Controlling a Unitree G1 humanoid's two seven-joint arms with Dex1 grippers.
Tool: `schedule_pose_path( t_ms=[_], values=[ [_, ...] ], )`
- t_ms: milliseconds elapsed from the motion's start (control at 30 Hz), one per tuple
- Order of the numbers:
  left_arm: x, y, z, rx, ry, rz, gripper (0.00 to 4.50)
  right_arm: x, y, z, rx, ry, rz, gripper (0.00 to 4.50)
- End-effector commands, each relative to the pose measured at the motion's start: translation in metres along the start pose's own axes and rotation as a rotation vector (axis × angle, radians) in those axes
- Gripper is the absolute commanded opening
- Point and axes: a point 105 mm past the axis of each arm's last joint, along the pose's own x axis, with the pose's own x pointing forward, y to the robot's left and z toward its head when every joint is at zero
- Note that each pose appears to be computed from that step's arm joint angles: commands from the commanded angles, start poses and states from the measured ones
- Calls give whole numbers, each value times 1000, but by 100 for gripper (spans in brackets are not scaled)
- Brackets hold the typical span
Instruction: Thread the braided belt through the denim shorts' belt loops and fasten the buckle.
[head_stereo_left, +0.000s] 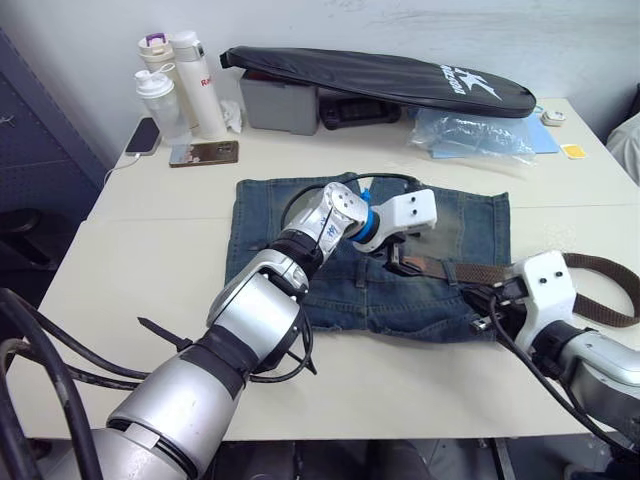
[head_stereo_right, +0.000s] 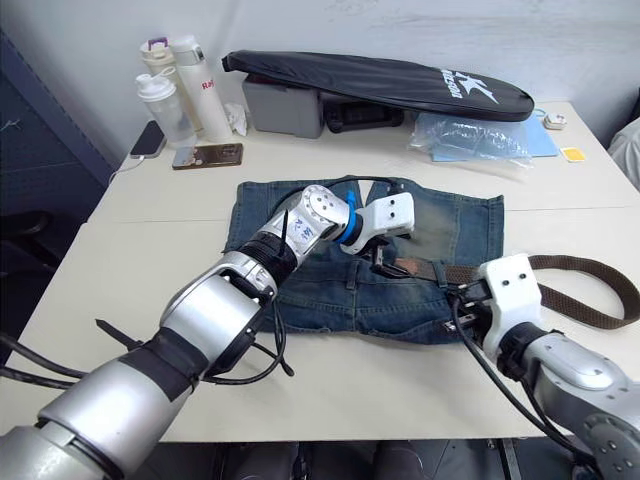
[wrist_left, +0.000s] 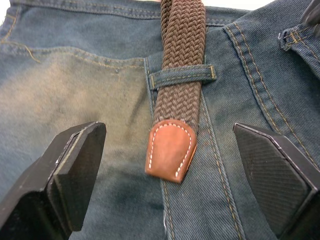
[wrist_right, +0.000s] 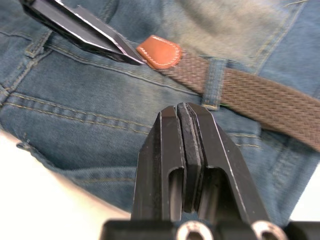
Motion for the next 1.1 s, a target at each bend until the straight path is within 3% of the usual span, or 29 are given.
schedule_pose_path(
  t_ms=[33,333,600,700,1000,1100],
  values=[
    [4,2,9,51,-6,25,450,6,-5,-7,2,33,-43,13],
    [20,-4,8,81,41,54,450,14,-7,-52,69,215,-84,13],
    [27,-9,-5,240,149,63,450,19,-5,-54,72,224,-91,13],
    [31,-11,-9,292,175,72,376,21,-4,-53,72,221,-89,0],
    [37,-19,-17,301,189,51,7,22,-5,-50,63,216,-92,0],
    [33,-16,-11,285,159,46,2,22,-5,-51,61,219,-90,0]
  ],
)
